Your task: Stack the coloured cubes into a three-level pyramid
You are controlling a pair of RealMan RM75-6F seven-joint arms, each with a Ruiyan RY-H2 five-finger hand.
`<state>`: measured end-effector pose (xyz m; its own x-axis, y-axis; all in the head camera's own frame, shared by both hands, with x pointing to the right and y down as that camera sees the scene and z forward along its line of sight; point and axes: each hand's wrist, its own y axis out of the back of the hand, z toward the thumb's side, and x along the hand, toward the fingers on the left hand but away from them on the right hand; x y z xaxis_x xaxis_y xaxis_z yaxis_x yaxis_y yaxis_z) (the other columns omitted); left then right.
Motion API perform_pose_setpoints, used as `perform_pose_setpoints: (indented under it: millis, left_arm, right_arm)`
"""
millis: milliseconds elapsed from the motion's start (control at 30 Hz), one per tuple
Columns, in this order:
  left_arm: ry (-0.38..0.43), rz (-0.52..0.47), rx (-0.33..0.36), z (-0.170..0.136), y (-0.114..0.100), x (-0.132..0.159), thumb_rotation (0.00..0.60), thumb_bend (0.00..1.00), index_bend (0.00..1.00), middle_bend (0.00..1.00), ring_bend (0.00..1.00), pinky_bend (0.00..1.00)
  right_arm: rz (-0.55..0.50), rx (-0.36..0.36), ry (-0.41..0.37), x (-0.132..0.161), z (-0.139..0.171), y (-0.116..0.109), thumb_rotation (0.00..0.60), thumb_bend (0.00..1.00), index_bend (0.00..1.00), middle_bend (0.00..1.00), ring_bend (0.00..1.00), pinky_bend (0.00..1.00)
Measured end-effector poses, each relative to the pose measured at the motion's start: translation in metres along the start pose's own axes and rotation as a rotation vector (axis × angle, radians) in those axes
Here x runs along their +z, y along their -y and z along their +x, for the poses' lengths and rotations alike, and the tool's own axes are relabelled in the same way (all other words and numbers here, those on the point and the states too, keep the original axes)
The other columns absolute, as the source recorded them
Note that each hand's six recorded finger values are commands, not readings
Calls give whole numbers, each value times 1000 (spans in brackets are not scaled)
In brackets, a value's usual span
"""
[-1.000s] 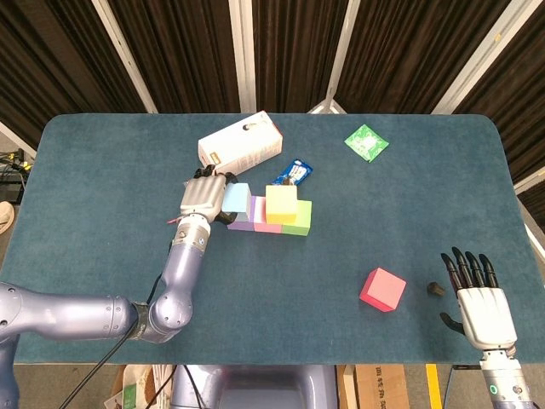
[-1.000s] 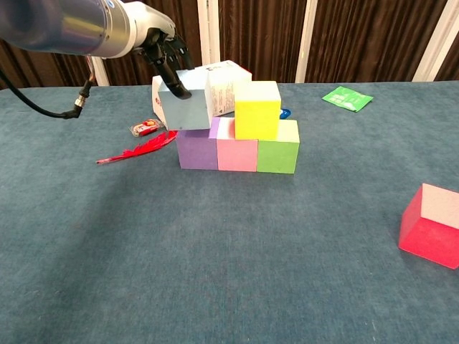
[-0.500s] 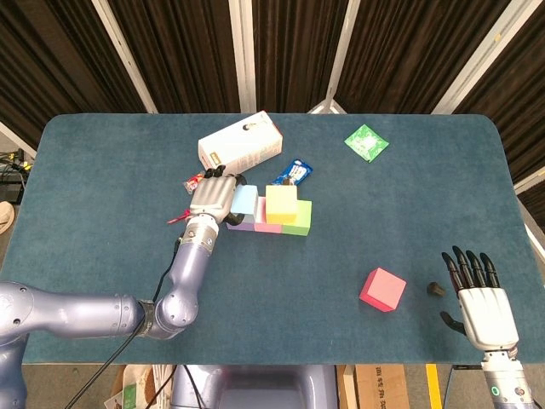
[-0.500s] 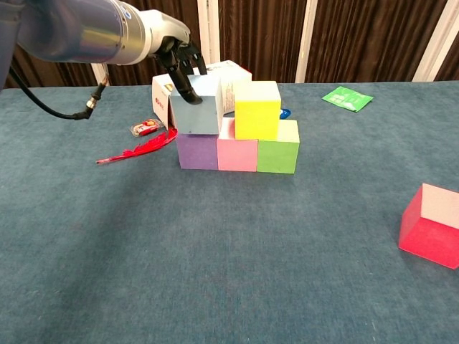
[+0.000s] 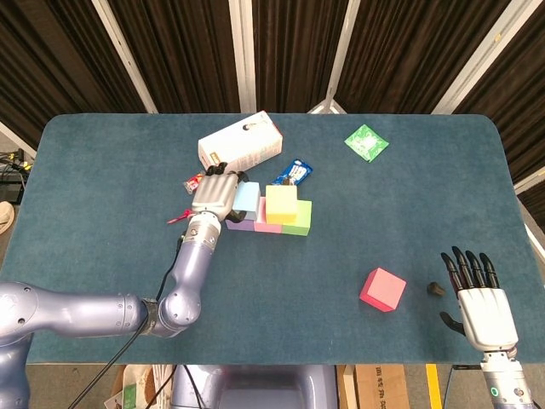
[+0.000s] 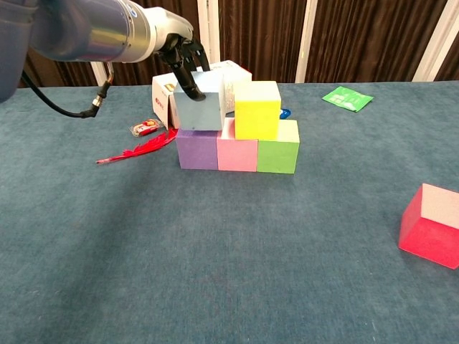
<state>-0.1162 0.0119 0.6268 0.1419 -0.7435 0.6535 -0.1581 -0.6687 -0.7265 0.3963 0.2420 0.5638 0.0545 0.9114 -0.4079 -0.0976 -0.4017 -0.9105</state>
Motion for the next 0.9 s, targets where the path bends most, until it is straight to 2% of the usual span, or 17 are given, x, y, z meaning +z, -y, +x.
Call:
perform_pose_setpoints:
  millis: [500, 900]
  left_arm:
    - [9, -6, -29, 2, 8, 10, 600, 404, 263, 227, 0, 0]
    - [6, -6, -12, 3, 6, 15, 600, 403, 263, 222, 0, 0]
  right_arm:
    - [3, 0, 23, -4, -1, 0, 600, 89, 0, 0, 0, 0]
    - [4, 2, 26, -5, -1, 0, 600, 89, 0, 0, 0, 0]
